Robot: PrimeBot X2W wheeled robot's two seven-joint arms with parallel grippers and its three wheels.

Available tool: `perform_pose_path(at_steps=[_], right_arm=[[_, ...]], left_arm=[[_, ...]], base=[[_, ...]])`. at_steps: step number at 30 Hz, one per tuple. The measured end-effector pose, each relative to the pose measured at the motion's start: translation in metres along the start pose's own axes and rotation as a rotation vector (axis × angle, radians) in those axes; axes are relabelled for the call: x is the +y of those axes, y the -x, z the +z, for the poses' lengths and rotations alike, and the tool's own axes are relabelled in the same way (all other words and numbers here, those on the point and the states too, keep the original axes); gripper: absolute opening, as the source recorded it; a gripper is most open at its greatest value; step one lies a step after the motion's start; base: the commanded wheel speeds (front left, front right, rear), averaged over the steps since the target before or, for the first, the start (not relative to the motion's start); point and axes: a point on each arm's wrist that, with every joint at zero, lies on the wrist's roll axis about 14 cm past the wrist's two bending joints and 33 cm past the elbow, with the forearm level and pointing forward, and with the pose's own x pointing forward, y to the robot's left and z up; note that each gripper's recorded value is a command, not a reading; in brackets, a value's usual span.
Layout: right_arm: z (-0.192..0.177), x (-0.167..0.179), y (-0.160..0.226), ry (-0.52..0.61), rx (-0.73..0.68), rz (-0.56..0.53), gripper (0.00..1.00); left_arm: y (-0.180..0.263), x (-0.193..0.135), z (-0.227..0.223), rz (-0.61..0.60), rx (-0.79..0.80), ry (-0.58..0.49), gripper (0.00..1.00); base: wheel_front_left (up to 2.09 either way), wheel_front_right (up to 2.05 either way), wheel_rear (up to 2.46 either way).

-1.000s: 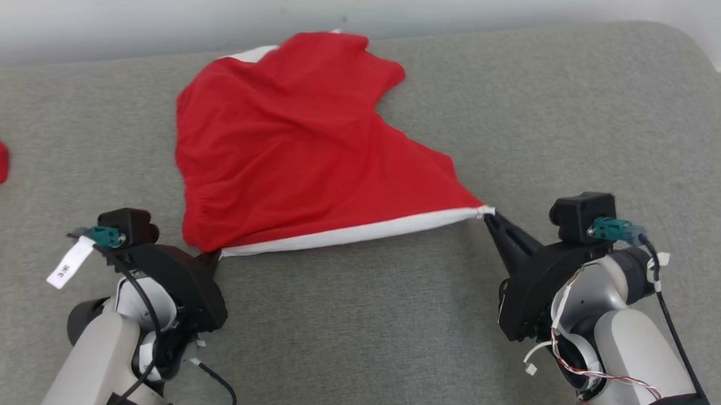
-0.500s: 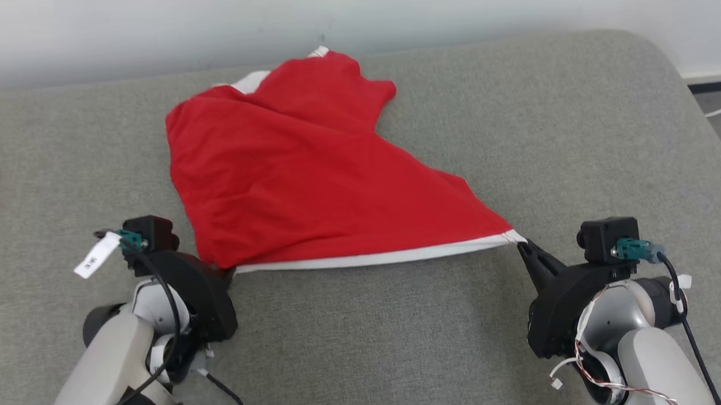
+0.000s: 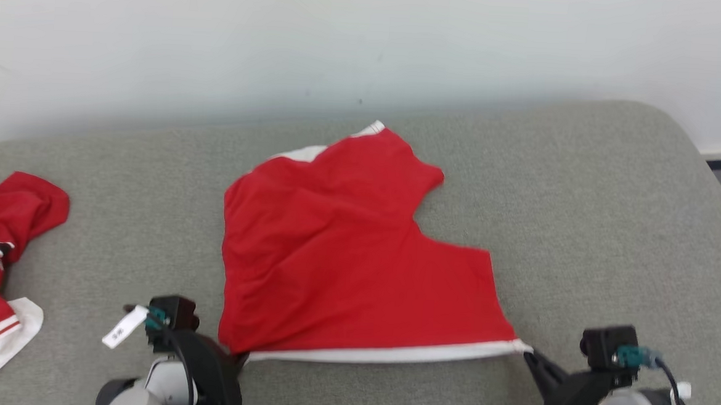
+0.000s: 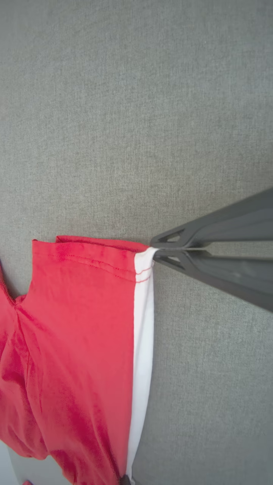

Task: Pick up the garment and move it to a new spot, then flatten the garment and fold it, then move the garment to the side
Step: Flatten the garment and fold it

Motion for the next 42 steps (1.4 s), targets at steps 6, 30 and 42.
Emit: perform_pose_path(at_steps=[6,30,42], right_arm=[[-0.014,0.017,0.024,-0.007,0.008,0.044,0.0],[-0.051,0.017,0.071,-0.064,0.161,0.02,0.0],[-0.048,0.015,0.072,-0.073,0.193,0.01,1.0]], left_arm=[[0.022,0.015,-0.024,0.034,0.005,-0.004,0.0],[0.044,0.003,-0.059,-0.038,0.069,-0.1,0.0],[0.048,0.002,-0.052,-0.04,0.054,-0.094,1.0]], base=[[0.0,0.0,0.0],[0.0,0.0,0.0],[0.0,0.0,0.0]])
